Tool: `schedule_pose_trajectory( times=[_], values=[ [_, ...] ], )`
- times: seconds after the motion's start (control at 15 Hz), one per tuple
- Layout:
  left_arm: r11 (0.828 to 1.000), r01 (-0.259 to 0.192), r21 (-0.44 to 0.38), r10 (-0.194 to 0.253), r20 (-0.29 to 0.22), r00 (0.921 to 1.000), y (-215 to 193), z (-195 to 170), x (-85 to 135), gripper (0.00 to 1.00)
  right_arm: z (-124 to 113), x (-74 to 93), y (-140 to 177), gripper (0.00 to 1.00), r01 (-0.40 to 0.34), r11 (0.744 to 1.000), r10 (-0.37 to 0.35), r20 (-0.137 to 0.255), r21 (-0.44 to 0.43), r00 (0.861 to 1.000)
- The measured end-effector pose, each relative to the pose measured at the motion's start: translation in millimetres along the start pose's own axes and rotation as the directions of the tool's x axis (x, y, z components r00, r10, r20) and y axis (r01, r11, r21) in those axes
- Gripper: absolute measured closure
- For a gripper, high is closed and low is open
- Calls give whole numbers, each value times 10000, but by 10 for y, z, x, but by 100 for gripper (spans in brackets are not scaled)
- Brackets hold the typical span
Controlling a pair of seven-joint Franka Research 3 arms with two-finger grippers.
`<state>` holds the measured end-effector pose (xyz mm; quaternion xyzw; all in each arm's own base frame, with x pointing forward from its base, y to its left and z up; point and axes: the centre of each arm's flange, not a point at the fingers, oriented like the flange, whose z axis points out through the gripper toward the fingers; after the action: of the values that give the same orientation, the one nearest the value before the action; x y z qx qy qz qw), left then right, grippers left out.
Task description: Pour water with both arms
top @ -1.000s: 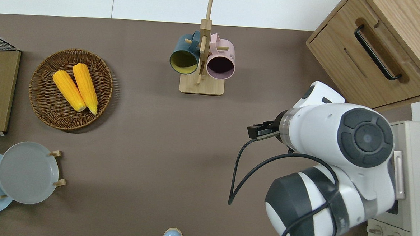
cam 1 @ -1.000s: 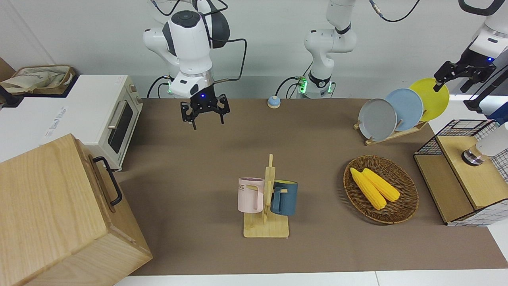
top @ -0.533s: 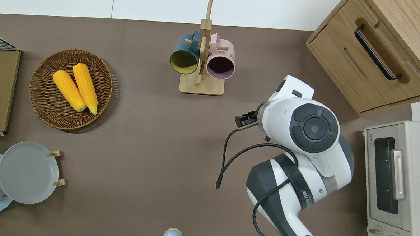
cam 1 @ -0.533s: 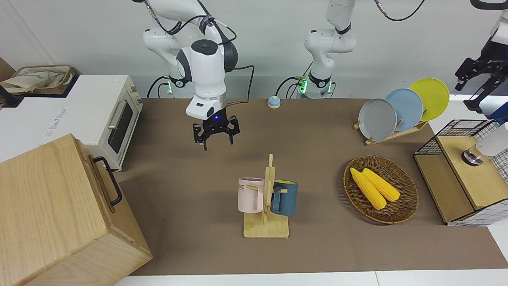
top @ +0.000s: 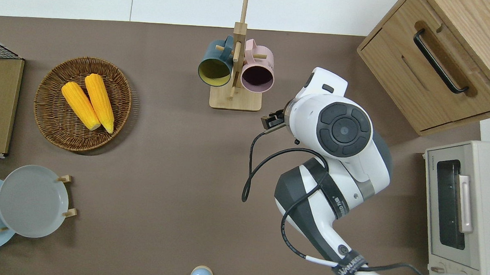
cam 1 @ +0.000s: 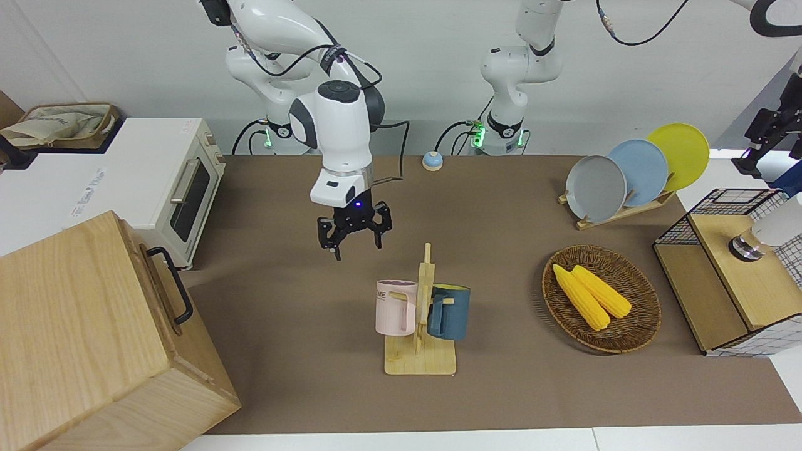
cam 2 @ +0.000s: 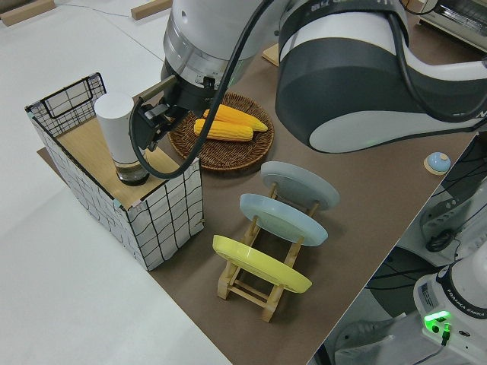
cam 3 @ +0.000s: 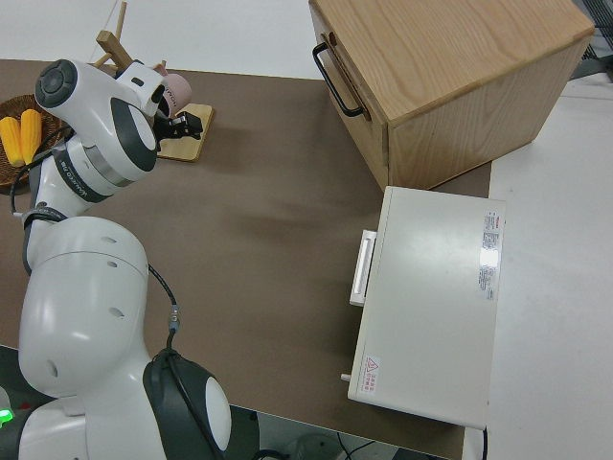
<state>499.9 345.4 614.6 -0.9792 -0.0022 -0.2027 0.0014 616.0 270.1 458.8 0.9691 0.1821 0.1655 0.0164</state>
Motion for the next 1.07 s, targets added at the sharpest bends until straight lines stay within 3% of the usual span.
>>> schedule_pose_trajectory(
  times=[0.2, 0.47, 0.87, 1.0, 1.07],
  values=[
    [9995, 282, -116, -292, -894, 9956, -46, 199, -23, 0, 68, 197, 13, 4, 41, 10000, -41, -262, 31, 9996],
    [9985, 289, -460, -369, -1838, 9823, -127, 450, -52, 0, 199, 368, 20, 7, 63, 10000, -59, -504, 65, 9987],
    [9982, 95, -592, -243, -2542, 9668, -223, 735, -69, 0, 252, 546, 58, 15, 126, 9998, -140, -1038, -140, 9945],
    [9991, 34, -413, -141, -2613, 9652, -236, 820, -80, 0, 226, 607, 73, 30, 81, 9998, -101, -1178, -179, 9930],
    [9994, -7, -354, -86, -2629, 9648, -240, 870, -91, 0, 215, 641, 82, 33, 53, 9998, -77, -1254, -194, 9921]
  ],
)
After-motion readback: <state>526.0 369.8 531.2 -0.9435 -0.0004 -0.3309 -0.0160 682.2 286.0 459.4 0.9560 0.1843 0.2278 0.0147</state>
